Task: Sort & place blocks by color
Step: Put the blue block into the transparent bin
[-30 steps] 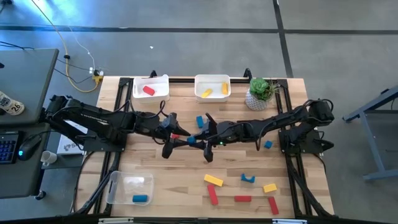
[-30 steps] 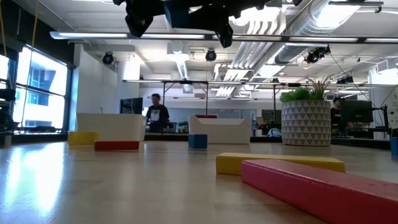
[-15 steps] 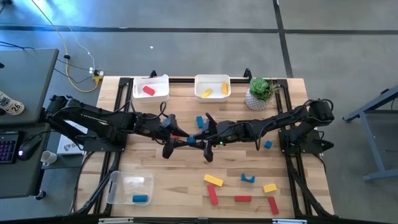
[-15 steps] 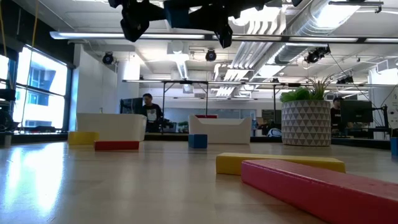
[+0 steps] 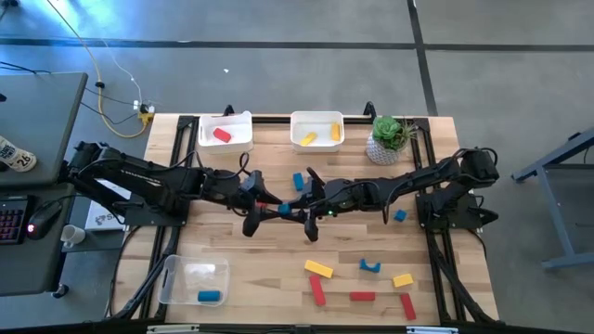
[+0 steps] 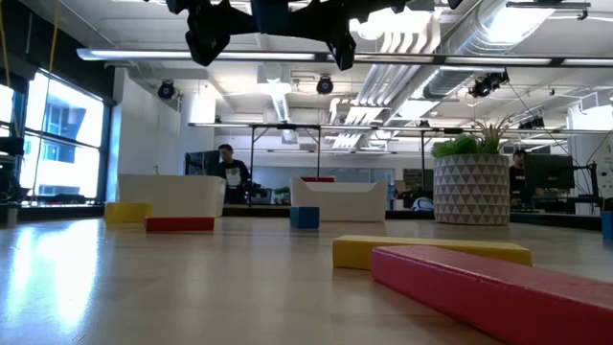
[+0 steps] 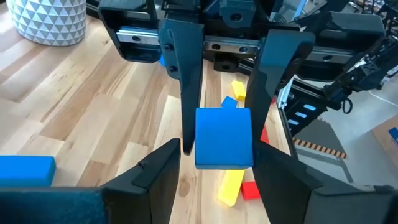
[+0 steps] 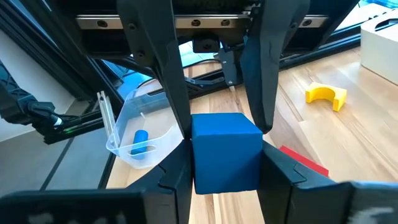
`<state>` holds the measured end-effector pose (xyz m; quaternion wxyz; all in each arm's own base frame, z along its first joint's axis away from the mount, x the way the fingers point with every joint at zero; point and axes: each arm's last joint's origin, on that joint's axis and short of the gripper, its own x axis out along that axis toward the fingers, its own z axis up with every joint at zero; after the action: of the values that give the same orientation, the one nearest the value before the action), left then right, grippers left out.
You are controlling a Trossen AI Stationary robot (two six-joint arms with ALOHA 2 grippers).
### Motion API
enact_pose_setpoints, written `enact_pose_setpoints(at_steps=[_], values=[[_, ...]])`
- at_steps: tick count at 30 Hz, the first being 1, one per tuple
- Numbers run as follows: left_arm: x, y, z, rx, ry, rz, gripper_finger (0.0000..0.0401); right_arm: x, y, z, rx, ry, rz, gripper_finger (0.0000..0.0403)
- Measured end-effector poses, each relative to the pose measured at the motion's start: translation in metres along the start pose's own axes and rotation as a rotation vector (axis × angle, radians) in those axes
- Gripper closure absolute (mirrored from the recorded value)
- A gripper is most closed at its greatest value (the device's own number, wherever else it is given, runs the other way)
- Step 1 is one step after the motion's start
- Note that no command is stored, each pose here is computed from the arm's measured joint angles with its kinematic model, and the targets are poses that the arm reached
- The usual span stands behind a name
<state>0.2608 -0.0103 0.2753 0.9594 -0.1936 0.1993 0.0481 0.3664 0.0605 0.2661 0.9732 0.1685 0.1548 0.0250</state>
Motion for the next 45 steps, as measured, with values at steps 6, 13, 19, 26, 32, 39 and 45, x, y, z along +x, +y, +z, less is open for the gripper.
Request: enact_pose_setpoints(at_steps=[6, 13, 19, 26, 32, 39, 45], values=[[0.000, -0.001, 0.000, -0.006, 0.004, -0.017, 0.0249, 0.000, 0.000, 0.000, 0.000, -0.002, 0.002, 0.0289], [0.000, -0.001, 0.000, 0.019, 0.007, -0.023, 0.0312, 0.000, 0.000, 0.000, -0.003, 0.001, -0.001, 0.0285], [0.000, -0.001, 0.000, 0.031, 0.006, -0.022, 0.0312, 0.000, 0.000, 0.000, -0.018, -0.001, 0.000, 0.0265], [0.000, 0.000, -0.002, 0.033, 0.027, -0.009, 0.0312, 0.000, 0.000, -0.001, -0.089, -0.007, -0.034, 0.0213], [0.000, 0.002, -0.006, 0.034, 0.067, 0.011, 0.0312, 0.000, 0.001, 0.001, -0.088, -0.012, -0.036, 0.0157], [-0.008, -0.002, -0.013, -0.009, 0.140, -0.007, 0.0312, 0.000, -0.001, 0.000, -0.065, 0.002, -0.039, 0.0135], [-0.026, -0.018, -0.023, -0.076, 0.224, -0.041, 0.0312, 0.000, -0.003, -0.001, -0.066, 0.015, -0.055, 0.0134]])
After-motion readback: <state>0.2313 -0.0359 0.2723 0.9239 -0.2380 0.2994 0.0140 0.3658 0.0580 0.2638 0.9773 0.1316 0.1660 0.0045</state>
